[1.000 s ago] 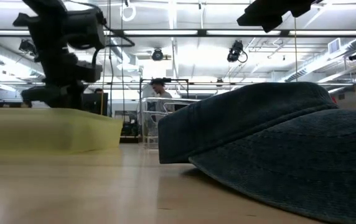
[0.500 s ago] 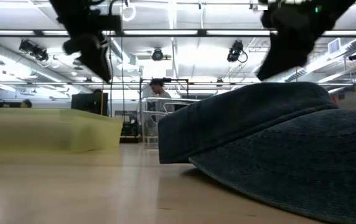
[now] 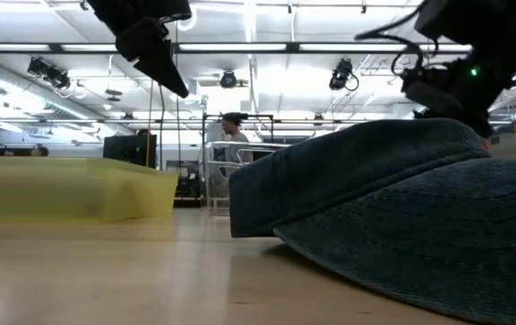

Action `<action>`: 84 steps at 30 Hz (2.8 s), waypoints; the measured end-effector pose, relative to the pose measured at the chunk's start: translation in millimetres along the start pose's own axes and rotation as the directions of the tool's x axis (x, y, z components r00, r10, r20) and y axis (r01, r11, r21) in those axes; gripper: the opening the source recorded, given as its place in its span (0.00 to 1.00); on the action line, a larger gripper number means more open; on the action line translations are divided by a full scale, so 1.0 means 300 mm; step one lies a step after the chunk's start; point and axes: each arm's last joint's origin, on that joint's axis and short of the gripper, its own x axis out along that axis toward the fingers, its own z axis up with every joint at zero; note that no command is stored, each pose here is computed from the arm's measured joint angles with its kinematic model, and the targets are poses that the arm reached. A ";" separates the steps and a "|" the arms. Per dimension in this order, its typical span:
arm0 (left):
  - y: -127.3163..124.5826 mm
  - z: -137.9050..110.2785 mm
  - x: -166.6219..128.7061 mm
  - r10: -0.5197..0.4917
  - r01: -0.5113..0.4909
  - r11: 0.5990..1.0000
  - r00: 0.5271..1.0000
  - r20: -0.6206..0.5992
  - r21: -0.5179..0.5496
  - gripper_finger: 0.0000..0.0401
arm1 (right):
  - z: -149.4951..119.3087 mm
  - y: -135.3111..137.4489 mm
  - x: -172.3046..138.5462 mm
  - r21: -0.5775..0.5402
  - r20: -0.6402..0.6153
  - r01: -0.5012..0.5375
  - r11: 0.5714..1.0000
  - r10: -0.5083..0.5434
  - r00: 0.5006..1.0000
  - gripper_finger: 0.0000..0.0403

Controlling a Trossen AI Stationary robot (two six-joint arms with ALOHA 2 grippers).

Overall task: Pick & Place hat
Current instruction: Put the top brown cap into the yellow bin

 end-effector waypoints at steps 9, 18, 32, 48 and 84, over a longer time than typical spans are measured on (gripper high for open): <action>0.001 0.000 0.000 0.001 -0.001 1.000 1.000 -0.001 -0.001 0.47 | -0.080 -0.039 0.065 0.026 -0.022 -0.029 0.999 0.030 0.999 0.37; 0.000 0.000 0.000 -0.006 0.006 1.000 1.000 0.001 -0.003 0.47 | -0.105 -0.055 0.082 -0.022 -0.026 -0.031 0.999 0.031 0.999 0.09; -0.031 0.096 -0.015 -0.316 0.345 0.937 0.903 0.290 -0.053 0.47 | 0.080 0.121 -0.044 -0.342 0.140 -0.320 0.883 0.385 0.912 0.01; -0.194 0.161 0.164 -0.353 0.400 0.916 0.841 0.411 -0.030 0.47 | 0.243 0.387 -0.009 -0.608 0.188 -0.222 0.763 0.409 0.893 0.01; -0.292 0.100 0.226 -0.373 0.386 0.922 0.894 0.250 -0.004 0.08 | 0.254 0.503 -0.045 -0.643 0.164 -0.278 0.714 0.483 0.860 0.03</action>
